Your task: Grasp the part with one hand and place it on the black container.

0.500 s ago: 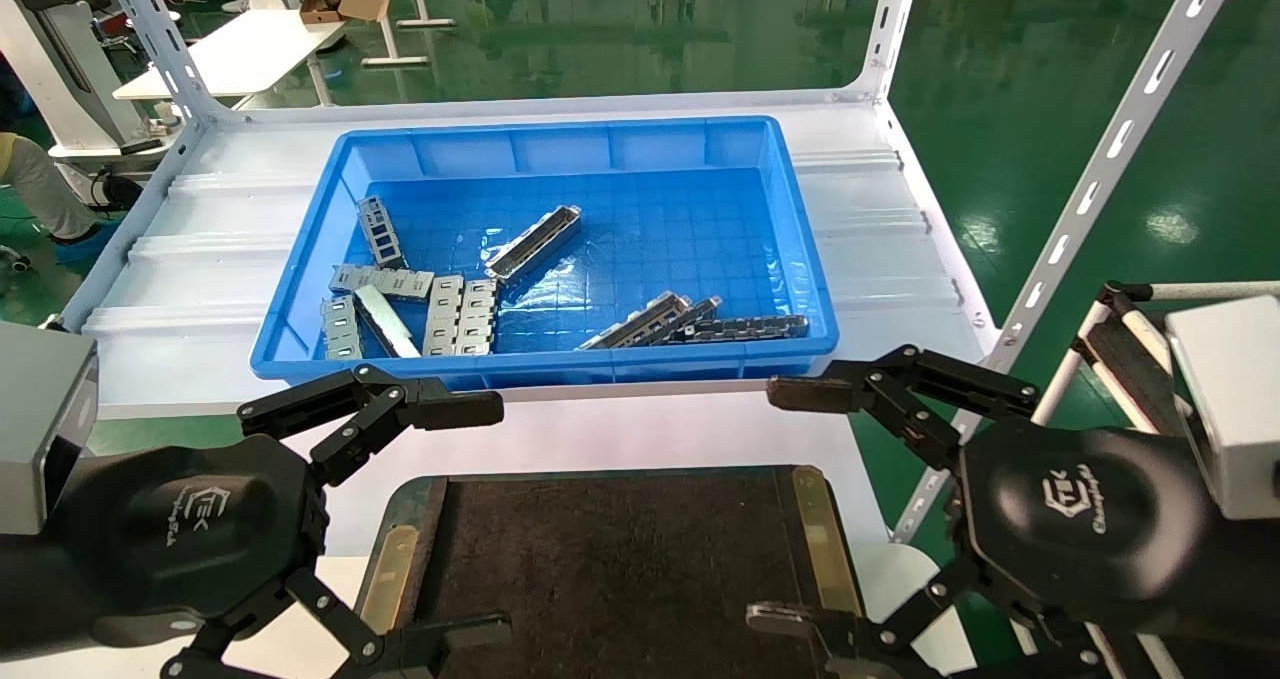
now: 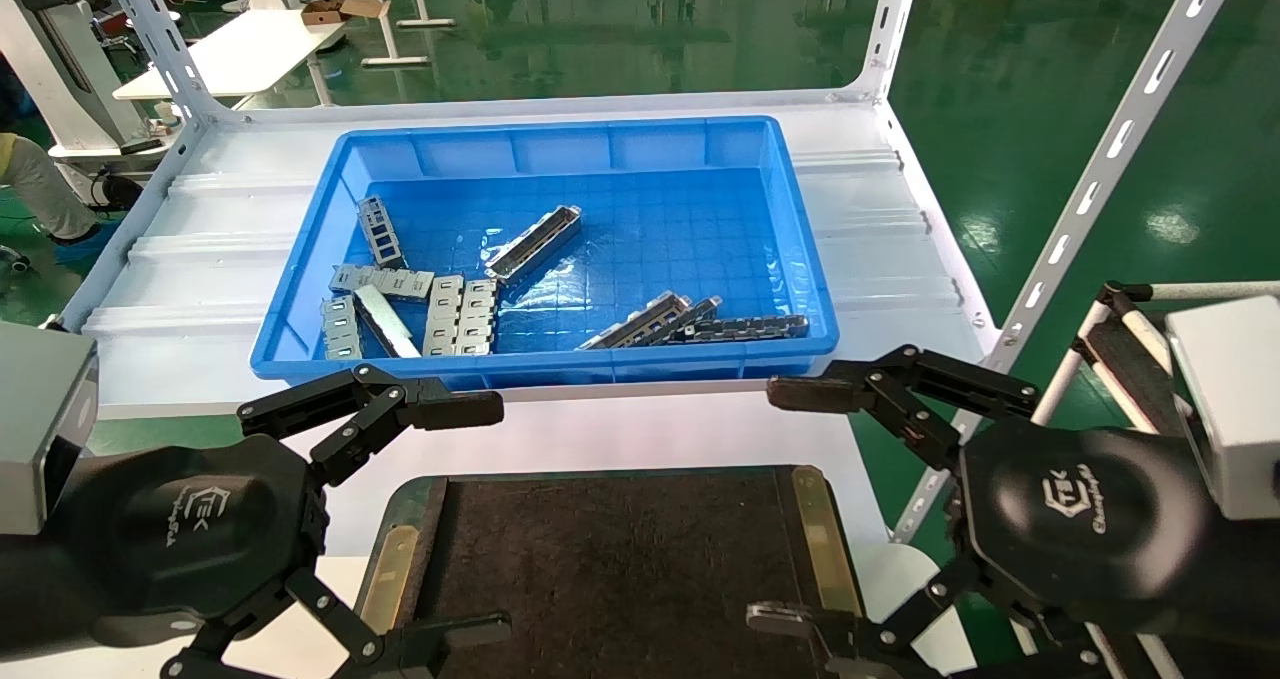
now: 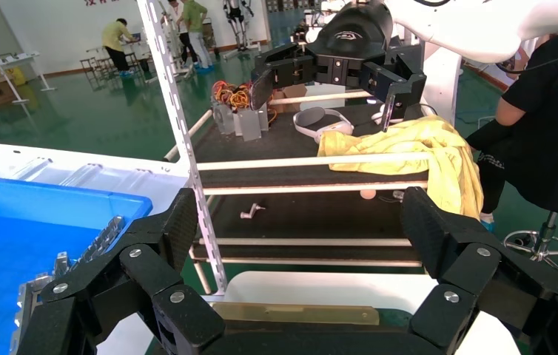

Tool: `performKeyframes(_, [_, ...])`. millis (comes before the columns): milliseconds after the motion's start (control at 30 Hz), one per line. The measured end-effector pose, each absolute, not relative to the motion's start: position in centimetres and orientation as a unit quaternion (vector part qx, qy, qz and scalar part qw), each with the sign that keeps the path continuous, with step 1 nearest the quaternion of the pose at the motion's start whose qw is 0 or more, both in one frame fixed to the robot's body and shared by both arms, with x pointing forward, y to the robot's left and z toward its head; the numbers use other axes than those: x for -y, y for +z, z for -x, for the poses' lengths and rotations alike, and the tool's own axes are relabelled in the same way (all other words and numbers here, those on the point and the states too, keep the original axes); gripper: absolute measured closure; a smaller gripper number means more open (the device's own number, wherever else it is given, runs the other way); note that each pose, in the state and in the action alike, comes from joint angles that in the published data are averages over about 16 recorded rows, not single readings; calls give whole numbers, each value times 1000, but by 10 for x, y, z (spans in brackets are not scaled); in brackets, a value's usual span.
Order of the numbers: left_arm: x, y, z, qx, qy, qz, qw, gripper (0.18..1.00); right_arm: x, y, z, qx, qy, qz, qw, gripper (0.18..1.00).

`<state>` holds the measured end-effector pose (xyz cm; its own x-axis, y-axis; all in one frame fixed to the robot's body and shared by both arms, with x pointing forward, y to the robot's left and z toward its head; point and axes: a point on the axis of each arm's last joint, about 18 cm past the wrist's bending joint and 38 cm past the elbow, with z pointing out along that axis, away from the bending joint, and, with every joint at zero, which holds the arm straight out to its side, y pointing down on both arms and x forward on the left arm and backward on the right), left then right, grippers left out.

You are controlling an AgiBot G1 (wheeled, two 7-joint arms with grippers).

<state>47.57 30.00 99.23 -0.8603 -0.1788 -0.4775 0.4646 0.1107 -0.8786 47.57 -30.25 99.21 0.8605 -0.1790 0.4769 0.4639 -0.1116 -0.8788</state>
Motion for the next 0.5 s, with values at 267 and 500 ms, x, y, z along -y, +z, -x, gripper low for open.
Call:
performKeyframes(267, [-300,992,-476,-704,-659,-101,244,184,302,992,-476,101,-244,704,659,178])
performKeyframes(500, [-300,992,-476,-704,-659,-101,244,184,302,992,-476,101,-244,704,659,178])
